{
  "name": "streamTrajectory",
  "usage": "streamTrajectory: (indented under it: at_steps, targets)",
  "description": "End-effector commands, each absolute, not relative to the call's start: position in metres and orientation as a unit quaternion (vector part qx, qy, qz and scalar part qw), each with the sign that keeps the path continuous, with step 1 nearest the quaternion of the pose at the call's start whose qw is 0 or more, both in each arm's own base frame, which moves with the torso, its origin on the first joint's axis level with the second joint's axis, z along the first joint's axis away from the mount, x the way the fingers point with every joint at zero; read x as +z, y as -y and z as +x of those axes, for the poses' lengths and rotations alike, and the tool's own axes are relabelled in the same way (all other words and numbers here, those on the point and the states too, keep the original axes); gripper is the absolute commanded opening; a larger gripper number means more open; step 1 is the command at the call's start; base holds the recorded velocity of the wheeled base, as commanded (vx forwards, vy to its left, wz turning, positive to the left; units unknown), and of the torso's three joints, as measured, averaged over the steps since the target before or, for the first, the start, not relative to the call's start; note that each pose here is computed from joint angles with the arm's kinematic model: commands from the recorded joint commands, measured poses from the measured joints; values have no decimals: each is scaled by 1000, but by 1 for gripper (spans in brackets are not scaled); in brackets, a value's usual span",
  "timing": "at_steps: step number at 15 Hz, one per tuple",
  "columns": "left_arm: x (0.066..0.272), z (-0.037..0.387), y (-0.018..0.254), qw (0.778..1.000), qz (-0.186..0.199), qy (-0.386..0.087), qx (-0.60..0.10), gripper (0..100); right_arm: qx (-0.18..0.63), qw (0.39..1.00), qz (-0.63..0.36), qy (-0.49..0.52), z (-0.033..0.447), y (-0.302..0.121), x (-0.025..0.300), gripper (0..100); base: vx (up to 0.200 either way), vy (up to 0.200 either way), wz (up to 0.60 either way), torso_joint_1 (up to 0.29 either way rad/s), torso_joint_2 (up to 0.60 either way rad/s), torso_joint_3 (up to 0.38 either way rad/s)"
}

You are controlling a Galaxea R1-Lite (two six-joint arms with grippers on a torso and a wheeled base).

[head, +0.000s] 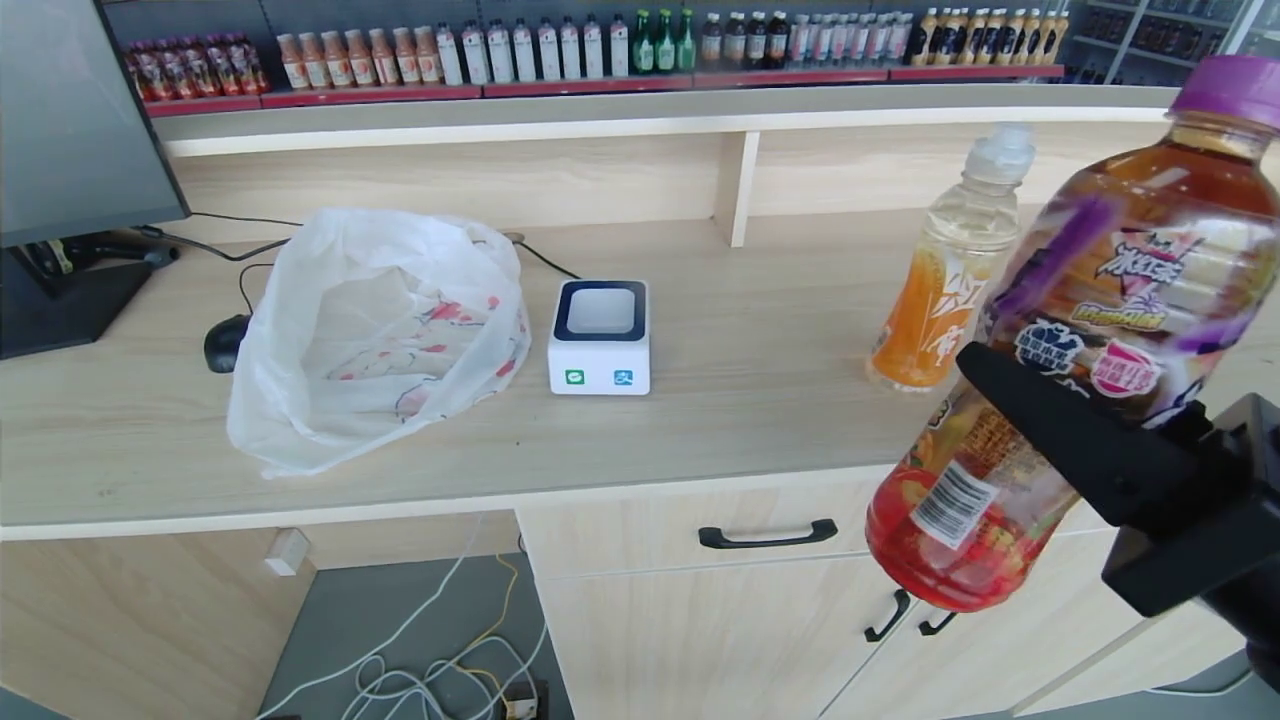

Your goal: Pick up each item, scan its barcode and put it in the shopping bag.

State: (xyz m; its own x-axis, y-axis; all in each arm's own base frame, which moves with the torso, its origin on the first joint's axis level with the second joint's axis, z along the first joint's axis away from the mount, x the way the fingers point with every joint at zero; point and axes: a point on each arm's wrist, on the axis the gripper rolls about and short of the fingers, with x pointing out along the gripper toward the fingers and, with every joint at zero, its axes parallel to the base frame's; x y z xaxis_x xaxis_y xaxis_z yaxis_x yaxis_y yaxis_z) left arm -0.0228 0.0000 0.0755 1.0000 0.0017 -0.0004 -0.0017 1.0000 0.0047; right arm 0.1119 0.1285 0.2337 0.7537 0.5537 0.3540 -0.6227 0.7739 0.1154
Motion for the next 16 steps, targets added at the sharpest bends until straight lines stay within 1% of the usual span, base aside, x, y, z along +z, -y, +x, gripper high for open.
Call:
streamTrajectory:
  at_steps: [1,5,6,7,9,11,12,13,16]
  targets:
    - [75,-23,0,1000,2,0,1,100,331,925,112,152,113,-132,234,0,0,0,0,0,0,0]
    - [75,-23,0,1000,3,0,1,100,364,905,168,145,111,-142,243,0,0,0,0,0,0,0]
    - [75,-23,0,1000,3,0,1,100,384,892,193,140,112,-142,246,0,0,0,0,0,0,0]
    - [75,-23,0,1000,2,0,1,100,383,891,202,139,113,-142,248,0,0,0,0,0,0,0]
    - [75,-23,0,1000,2,0,2,100,386,888,203,143,115,-144,250,0,0,0,0,0,0,0]
    - [75,-23,0,1000,2,0,1,100,418,873,206,141,114,-145,251,0,0,0,0,0,0,0]
    - [75,-23,0,1000,3,0,1,100,451,854,231,114,115,-147,248,0,0,0,0,0,0,0]
    - [75,-23,0,1000,2,0,1,100,457,854,228,95,122,-155,242,0,0,0,0,0,0,0]
    - [75,-23,0,1000,3,0,2,100,460,855,223,89,141,-178,244,0,0,0,0,0,0,0]
